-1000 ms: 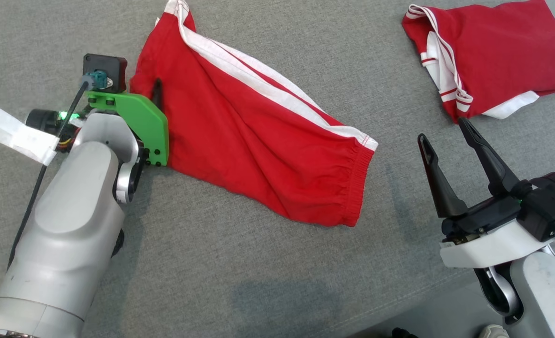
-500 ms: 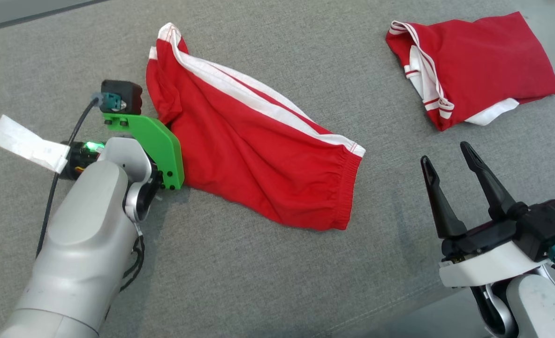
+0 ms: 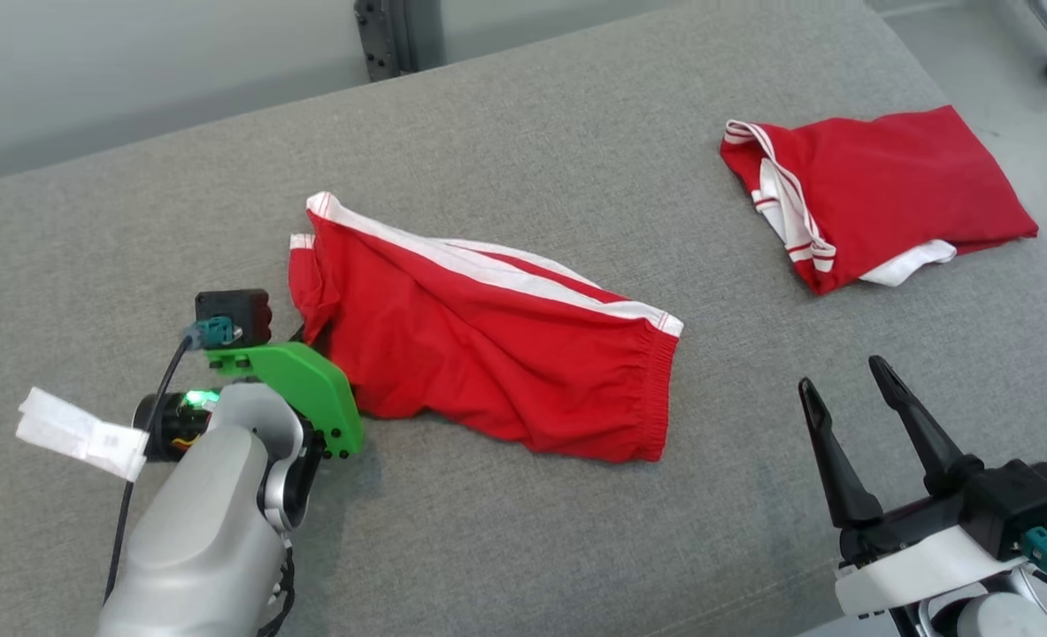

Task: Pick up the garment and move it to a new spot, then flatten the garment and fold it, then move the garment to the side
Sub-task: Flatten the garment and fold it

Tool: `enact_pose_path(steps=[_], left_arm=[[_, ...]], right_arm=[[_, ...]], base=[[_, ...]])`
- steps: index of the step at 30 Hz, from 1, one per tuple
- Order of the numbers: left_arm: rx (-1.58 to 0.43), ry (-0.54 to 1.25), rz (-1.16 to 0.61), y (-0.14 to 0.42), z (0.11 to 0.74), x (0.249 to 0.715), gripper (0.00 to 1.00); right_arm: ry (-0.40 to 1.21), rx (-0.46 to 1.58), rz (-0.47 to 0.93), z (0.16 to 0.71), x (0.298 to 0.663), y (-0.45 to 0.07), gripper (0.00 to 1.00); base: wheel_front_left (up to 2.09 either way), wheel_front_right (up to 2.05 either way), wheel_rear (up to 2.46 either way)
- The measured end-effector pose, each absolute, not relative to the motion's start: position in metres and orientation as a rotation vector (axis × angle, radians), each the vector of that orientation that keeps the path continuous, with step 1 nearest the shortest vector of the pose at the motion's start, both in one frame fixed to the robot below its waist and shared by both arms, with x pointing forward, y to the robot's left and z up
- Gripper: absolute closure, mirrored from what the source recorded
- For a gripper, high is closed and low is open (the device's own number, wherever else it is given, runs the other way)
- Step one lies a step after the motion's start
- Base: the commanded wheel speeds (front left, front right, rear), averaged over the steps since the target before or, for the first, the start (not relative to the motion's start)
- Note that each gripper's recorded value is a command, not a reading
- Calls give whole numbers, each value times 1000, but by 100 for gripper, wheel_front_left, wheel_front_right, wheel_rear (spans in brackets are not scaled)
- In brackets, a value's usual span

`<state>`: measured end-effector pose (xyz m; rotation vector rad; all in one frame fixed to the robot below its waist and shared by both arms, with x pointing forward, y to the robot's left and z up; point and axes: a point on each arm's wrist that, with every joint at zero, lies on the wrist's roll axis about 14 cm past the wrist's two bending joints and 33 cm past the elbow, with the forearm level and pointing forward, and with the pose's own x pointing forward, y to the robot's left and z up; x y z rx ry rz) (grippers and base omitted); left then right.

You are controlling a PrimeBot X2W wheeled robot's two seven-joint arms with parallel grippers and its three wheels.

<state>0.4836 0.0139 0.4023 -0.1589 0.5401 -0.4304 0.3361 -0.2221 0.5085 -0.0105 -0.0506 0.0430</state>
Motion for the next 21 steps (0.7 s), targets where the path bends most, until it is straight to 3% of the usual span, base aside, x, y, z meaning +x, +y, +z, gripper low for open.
enact_pose_path(steps=[8, 21], left_arm=[[-198, 431, -278, 69, 422, 470, 100], [-323, 397, -28, 134, 413, 412, 100]], right_arm=[[-50, 13, 116, 506, 333, -201, 0], [-31, 33, 214, 498, 345, -173, 0]], base=[[0, 0, 0], [0, 0, 0]])
